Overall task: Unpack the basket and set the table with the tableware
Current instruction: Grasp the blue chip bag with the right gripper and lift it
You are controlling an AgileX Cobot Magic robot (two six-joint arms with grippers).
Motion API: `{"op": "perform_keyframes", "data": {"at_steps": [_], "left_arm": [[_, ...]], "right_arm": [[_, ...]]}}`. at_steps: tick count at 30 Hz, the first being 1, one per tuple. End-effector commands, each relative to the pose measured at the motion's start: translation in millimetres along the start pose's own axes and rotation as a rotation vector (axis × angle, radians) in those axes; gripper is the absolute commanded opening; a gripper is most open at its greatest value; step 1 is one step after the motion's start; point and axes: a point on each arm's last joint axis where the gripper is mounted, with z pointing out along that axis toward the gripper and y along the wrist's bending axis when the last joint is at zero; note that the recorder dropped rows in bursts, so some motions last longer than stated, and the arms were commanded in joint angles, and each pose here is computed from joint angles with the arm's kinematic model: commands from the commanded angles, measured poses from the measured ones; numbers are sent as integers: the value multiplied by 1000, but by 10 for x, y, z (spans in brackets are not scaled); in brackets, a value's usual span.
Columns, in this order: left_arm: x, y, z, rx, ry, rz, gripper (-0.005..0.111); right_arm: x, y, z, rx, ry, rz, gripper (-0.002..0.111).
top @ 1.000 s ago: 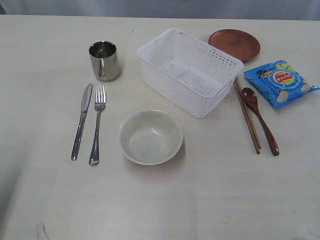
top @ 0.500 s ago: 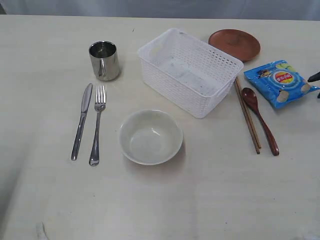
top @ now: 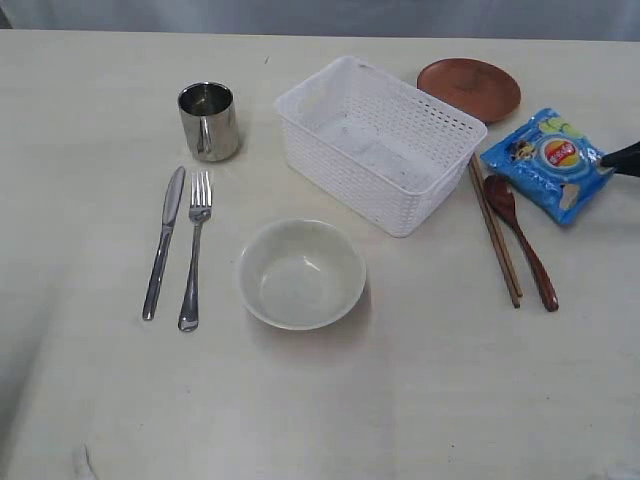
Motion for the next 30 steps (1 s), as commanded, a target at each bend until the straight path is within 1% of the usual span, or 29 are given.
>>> {"op": "perform_keyframes", "data": {"at_steps": [1,6,10,12,14,18,21,27,30], "left_arm": [[0,-1,2,3,-10,5,0],[0,-1,2,3,-10,5,0],[0,-1,2,3,-10,5,0],[0,-1,2,3,-10,5,0],[0,-1,2,3,-10,5,0],[0,-1,2,3,-10,5,0],[0,-1,2,3,-10,5,0],[0,-1,2,3,-10,5,0],[0,-1,2,3,-10,5,0]], "right_arm": [[-44,206,-191,-53,-62,-44,0],[-118,528,-463,-104,-129,-118,0],[-196,779,-618,-220,-151,-123,0],[-226,844,-646,-253,-165,-122,0],[-250,897,-644,-257,-178,-133,0],[-291,990,-536,-243,-193,-140,0],[-319,1119,-410,-257,-207,-149,0],[-382,1395,-44,-269,-194,-198,0],[-436,1468,148,-274,-176,-175,0]]}}
